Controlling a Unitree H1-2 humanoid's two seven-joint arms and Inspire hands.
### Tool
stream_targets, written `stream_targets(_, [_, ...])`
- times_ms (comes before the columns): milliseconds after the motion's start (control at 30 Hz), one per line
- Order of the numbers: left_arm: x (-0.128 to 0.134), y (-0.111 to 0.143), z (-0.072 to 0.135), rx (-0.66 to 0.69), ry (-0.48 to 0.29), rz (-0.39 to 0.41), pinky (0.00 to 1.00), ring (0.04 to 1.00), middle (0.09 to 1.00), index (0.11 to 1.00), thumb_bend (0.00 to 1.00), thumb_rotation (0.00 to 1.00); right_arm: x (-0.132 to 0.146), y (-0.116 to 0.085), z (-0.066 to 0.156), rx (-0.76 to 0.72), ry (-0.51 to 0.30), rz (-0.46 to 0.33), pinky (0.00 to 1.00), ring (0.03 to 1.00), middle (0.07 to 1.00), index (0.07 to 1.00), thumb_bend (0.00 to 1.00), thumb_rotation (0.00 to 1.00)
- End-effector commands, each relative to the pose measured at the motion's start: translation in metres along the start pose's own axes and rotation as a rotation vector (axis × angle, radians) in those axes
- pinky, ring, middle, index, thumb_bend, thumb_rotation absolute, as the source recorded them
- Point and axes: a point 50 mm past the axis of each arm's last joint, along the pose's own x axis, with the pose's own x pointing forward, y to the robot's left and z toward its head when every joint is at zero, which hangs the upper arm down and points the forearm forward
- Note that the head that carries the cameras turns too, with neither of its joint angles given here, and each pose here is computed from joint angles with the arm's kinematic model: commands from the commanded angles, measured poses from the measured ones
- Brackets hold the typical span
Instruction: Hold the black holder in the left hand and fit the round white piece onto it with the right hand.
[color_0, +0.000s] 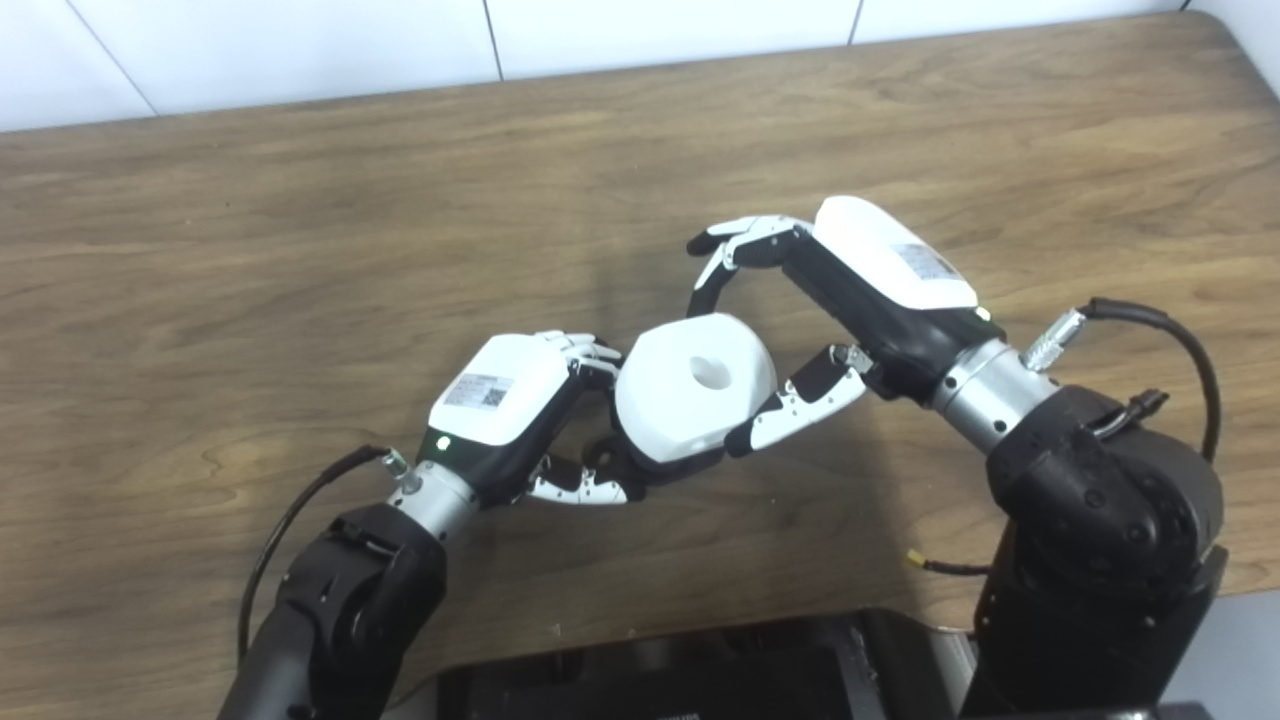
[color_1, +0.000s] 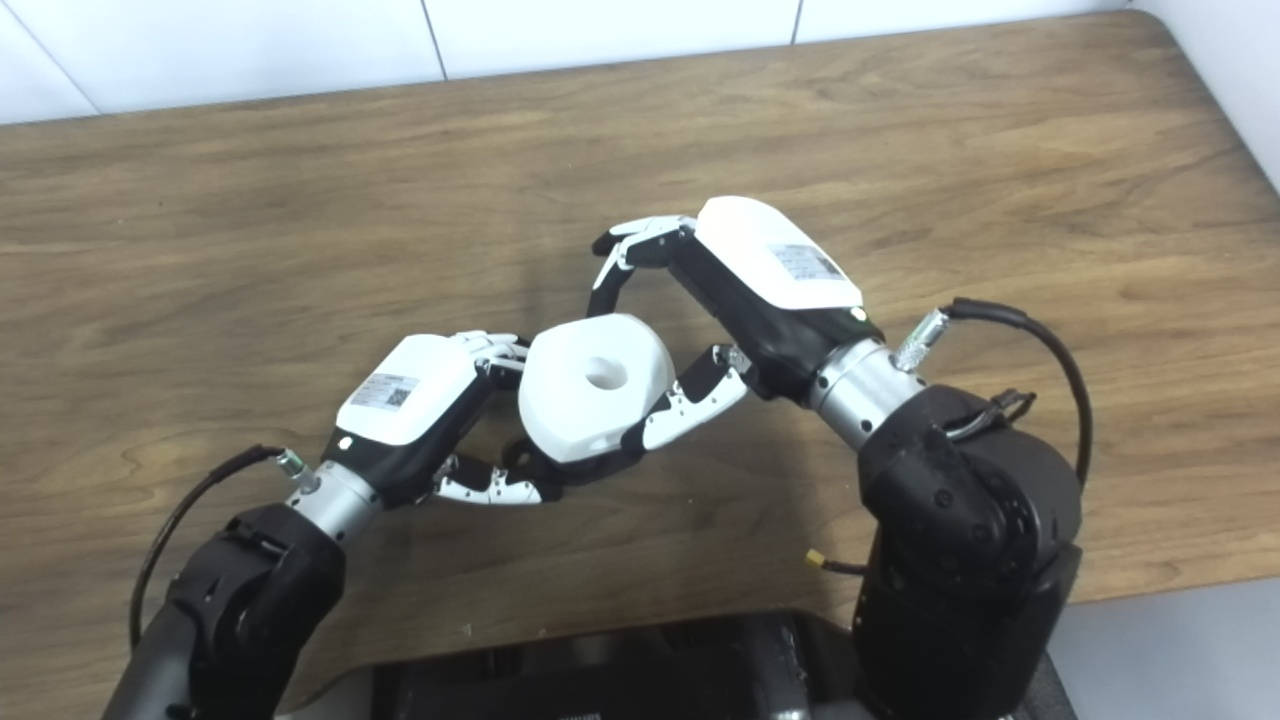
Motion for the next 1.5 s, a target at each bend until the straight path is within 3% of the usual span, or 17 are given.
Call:
stream_targets(0, [0.002,-0.004,0.006,0.007,-0.011,-0.035,0.86,0.846,0.777,0.485,0.52,0.05,-0.002,-0.004,0.007,-0.018,-0.037,-0.036,0.82,0.856,0.815,0.482,0.52,0.13])
stream_targets(500, [0.003,-0.007,0.008,-0.002,-0.018,-0.020,0.86,0.840,0.773,0.485,0.52,0.05,-0.009,0.005,0.005,-0.048,-0.044,0.004,0.86,0.851,0.816,0.482,0.52,0.13])
stream_targets(867, [0.002,-0.007,0.009,-0.005,-0.014,-0.019,0.86,0.841,0.774,0.485,0.52,0.05,-0.010,0.013,0.007,-0.113,-0.067,0.020,0.96,0.869,0.822,0.482,0.52,0.13])
stream_targets(1467, [0.003,-0.009,0.010,-0.006,-0.022,-0.016,0.86,0.836,0.772,0.485,0.52,0.05,-0.004,0.006,0.010,-0.164,-0.099,-0.031,0.99,0.883,0.826,0.482,0.52,0.13])
